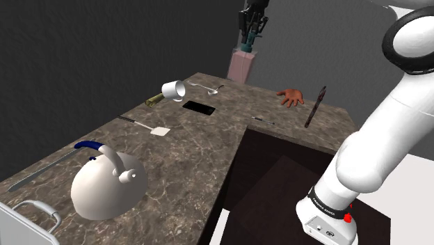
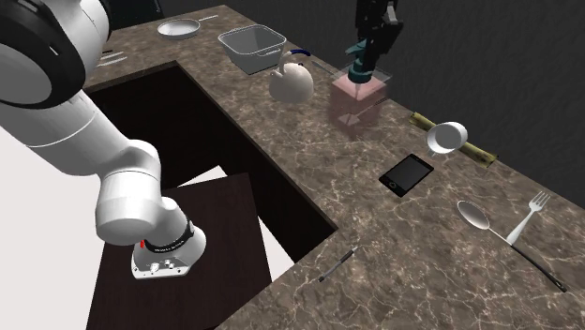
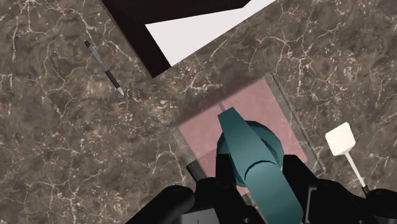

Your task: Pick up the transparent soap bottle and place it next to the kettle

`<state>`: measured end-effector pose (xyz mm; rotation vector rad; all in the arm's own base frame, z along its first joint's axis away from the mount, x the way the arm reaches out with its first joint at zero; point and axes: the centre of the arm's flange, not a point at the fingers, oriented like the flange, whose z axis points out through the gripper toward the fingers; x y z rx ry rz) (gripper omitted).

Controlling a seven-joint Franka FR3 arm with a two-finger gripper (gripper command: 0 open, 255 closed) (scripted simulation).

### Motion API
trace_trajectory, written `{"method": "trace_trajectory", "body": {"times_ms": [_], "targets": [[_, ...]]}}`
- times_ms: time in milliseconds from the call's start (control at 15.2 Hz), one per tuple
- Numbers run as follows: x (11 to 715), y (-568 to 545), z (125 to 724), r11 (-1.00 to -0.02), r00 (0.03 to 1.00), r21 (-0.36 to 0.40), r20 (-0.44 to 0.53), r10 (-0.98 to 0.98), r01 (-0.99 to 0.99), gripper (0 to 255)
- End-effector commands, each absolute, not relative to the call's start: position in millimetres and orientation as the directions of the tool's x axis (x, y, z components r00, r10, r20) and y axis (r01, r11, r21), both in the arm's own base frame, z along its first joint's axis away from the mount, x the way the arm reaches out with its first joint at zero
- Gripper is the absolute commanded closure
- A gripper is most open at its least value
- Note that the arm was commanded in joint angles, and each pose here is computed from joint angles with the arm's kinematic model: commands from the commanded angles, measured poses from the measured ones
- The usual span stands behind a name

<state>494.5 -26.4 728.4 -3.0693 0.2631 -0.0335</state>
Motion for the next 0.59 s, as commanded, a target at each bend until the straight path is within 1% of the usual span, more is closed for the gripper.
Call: {"method": "trace_trajectory", "body": {"times_ms": [0, 528], "targets": [[485, 1, 729, -0.983, 0.985, -0.062, 0.017, -0.172, -0.171, 255], [445, 99, 730, -0.983, 0.985, -0.062, 0.017, -0.172, -0.171, 255]]}}
